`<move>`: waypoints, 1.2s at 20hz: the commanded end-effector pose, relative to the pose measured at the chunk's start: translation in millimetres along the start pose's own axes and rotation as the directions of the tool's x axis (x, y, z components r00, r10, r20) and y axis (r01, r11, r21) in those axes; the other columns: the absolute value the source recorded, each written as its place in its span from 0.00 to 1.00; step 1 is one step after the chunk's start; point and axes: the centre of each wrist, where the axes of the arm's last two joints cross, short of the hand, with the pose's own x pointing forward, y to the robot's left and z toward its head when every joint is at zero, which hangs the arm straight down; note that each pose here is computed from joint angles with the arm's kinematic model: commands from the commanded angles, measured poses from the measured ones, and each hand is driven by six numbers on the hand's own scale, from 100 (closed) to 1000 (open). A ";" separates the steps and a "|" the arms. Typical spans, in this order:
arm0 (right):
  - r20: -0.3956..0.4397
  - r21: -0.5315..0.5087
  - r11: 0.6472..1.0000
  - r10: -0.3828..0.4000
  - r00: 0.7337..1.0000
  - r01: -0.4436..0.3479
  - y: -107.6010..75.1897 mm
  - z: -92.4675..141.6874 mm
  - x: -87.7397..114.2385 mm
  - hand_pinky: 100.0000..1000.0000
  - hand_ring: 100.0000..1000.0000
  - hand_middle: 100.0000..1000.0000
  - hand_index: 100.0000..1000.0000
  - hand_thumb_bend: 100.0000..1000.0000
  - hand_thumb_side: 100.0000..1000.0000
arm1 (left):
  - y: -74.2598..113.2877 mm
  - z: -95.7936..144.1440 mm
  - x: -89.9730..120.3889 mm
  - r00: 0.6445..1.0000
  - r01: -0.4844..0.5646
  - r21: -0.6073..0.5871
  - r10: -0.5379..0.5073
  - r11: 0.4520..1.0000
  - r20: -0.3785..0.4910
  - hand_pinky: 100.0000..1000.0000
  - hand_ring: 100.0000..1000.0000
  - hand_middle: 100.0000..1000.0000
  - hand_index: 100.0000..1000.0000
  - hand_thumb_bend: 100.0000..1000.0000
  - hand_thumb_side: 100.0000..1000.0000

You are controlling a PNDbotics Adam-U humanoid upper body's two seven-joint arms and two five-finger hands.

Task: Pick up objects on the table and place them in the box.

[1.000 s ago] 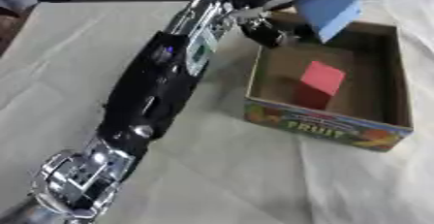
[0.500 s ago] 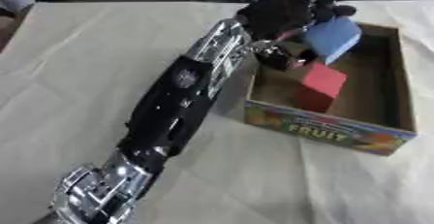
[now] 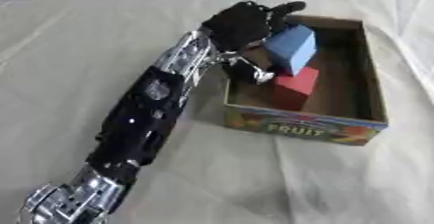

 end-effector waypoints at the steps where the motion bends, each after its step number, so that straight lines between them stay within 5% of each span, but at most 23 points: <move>1: 0.029 0.013 1.000 0.015 0.999 -0.016 -1.8 -5.7 6.3 0.86 0.72 0.49 0.86 0.41 0.84 | 3.3 -0.8 0.6 0.999 0.034 -0.020 -0.035 0.999 -0.022 0.62 0.77 1.00 0.85 0.00 0.66; 3: 0.029 0.010 1.000 0.015 0.999 -0.015 -2.1 -5.3 6.4 0.86 0.72 0.49 0.86 0.41 0.84 | 3.9 -0.5 0.6 0.998 0.045 -0.019 -0.046 0.999 -0.031 0.69 0.85 1.00 0.93 0.04 0.72; 6: 0.028 0.006 1.000 0.014 1.000 -0.014 -2.5 -4.9 6.8 0.86 0.72 0.49 0.86 0.41 0.84 | 7.6 0.1 -0.5 0.997 0.064 0.008 -0.064 0.998 -0.051 0.77 0.92 1.00 0.97 0.28 0.78; 14: 0.022 -0.001 1.000 0.004 1.000 -0.004 -3.5 -4.9 7.5 0.86 0.72 0.49 0.86 0.43 0.84 | 16.3 3.2 -9.7 0.983 0.112 0.110 -0.094 0.988 -0.155 0.82 0.95 1.00 0.98 0.56 0.65; 17: 0.019 -0.005 1.000 0.001 1.000 -0.001 -4.2 -4.8 8.0 0.86 0.72 0.49 0.85 0.42 0.84 | 20.4 6.0 -16.8 0.975 0.138 0.125 -0.112 0.983 -0.190 0.83 0.96 1.00 0.99 0.69 0.72; 24: 0.016 -0.014 1.000 0.005 1.000 -0.005 -6.4 -3.3 9.5 0.86 0.71 0.49 0.85 0.43 0.84 | 23.6 11.4 -22.6 0.972 0.148 0.128 -0.120 0.981 -0.201 0.84 0.97 1.00 0.98 0.66 0.79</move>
